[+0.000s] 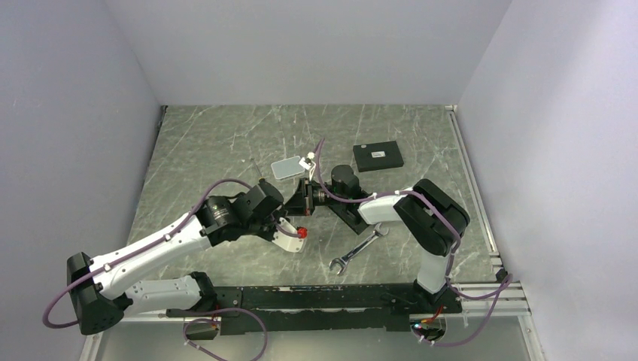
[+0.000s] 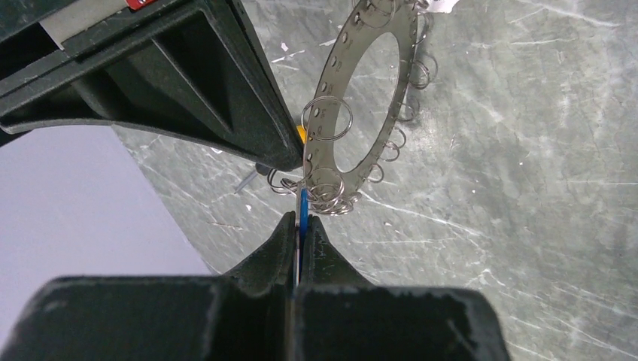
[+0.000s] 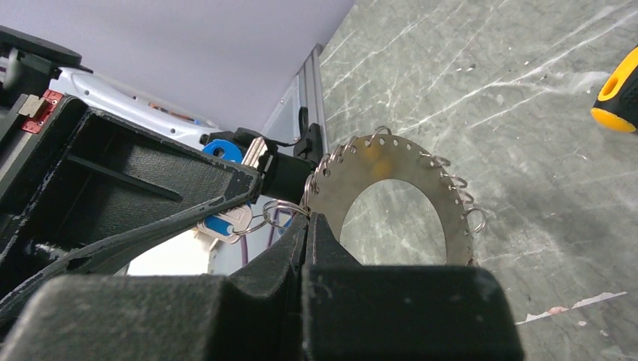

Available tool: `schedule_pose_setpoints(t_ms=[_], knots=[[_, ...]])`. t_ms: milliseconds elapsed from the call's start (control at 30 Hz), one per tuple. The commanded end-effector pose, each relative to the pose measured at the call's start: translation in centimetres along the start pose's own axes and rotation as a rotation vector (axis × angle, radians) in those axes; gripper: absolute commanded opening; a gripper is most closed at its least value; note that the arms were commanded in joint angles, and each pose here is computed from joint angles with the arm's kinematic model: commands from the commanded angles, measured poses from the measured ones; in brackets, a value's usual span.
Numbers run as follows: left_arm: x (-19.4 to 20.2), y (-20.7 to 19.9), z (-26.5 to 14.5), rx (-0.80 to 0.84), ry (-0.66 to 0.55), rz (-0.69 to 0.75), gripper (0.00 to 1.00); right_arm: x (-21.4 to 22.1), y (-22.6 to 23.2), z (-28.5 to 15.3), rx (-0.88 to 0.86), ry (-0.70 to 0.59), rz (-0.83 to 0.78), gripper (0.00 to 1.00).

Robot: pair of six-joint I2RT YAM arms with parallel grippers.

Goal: Remove the keys from the keyring
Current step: Remove the key from the keyring.

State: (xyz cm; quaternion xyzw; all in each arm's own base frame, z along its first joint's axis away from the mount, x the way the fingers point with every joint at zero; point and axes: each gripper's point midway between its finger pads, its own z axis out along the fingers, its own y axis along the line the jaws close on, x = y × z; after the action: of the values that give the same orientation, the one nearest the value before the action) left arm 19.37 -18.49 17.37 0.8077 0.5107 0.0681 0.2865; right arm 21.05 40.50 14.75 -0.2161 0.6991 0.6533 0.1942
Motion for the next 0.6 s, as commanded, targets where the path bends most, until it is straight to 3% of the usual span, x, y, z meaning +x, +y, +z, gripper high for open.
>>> schedule_pose_setpoints(t_ms=[0,567], knots=[[-0.5,-0.1,-0.4,-0.017,-0.026,-0.01,0.0,-3.2,-0.4,-0.3,0.046,-0.115,-0.011,0.0],[1.7,0.8,3.0,-0.198,0.066,-0.079,0.0,-3.2,-2.0,-0.8,0.163,-0.107,0.025,0.0]])
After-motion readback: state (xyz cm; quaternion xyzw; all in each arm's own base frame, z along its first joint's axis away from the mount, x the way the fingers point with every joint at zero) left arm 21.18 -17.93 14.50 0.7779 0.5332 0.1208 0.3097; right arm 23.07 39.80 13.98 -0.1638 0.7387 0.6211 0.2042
